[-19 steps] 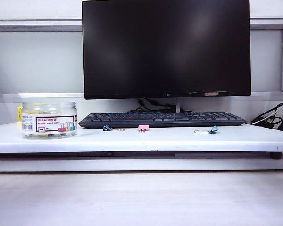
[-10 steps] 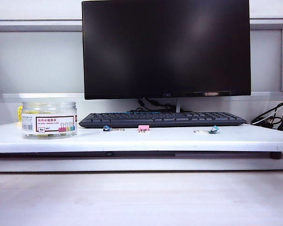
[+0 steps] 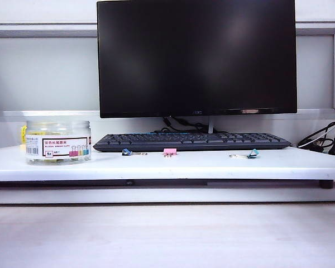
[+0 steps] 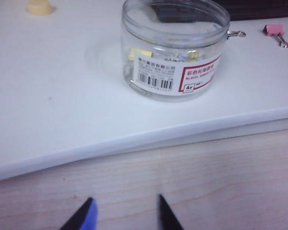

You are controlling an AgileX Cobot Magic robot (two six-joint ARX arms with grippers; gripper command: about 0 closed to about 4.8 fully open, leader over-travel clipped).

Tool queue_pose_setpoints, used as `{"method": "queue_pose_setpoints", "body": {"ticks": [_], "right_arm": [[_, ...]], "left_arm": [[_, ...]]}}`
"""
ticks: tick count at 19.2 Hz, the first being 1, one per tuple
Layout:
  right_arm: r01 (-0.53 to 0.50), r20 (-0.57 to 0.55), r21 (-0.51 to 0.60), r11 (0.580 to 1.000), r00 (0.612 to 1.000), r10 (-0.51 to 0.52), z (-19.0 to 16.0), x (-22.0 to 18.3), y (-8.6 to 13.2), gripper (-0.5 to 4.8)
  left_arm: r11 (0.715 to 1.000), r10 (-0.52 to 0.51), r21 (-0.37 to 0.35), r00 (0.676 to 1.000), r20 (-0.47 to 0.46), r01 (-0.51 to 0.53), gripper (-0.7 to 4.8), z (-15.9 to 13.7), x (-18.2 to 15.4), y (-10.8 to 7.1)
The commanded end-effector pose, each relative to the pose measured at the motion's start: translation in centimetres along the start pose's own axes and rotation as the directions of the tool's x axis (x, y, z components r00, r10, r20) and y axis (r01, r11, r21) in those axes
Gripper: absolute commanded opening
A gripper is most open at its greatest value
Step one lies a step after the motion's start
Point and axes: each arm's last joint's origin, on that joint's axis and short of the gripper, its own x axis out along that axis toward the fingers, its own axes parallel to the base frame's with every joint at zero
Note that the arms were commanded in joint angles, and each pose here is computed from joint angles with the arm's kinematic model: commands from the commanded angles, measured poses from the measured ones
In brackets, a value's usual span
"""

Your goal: Pick up the clips with the largest number of clips of the same color on the table and place them in a round transparent plastic box.

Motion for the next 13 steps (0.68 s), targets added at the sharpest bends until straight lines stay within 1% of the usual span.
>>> {"method": "queue_pose_setpoints", "body": {"ticks": [1, 6, 10, 12, 13], "right_arm": [[-0.001, 0.014, -0.003, 1.000, 1.000, 0.001, 0.1, 0.0, 0.0, 0.53], [-0.001, 0.014, -0.003, 1.000, 1.000, 0.001, 0.1, 0.0, 0.0, 0.53], [-0.001, 0.014, -0.003, 1.000, 1.000, 0.001, 0.1, 0.0, 0.0, 0.53], [-0.002, 0.033, -0.001, 1.000, 0.999, 0.002, 0.2, -0.1, 0.0, 0.53], [-0.005, 0.056, 0.001, 1.000, 0.998, 0.005, 0.4, -0.3, 0.0, 0.53]], "left_arm": [[1.000, 0.000, -0.003, 1.000, 0.007, 0.000, 1.70, 0.1, 0.0, 0.0], [1.000, -0.001, -0.004, 1.000, 0.011, 0.001, 1.70, 0.2, -0.1, 0.0], [1.000, 0.009, -0.013, 0.999, 0.052, -0.009, 1.70, 0.4, -0.3, 0.2], [0.998, 0.057, -0.033, 0.996, 0.066, -0.055, 1.70, 0.5, -0.4, 0.8], [0.994, 0.105, -0.049, 0.991, 0.079, -0.101, 1.70, 0.6, -0.5, 1.3]]}}
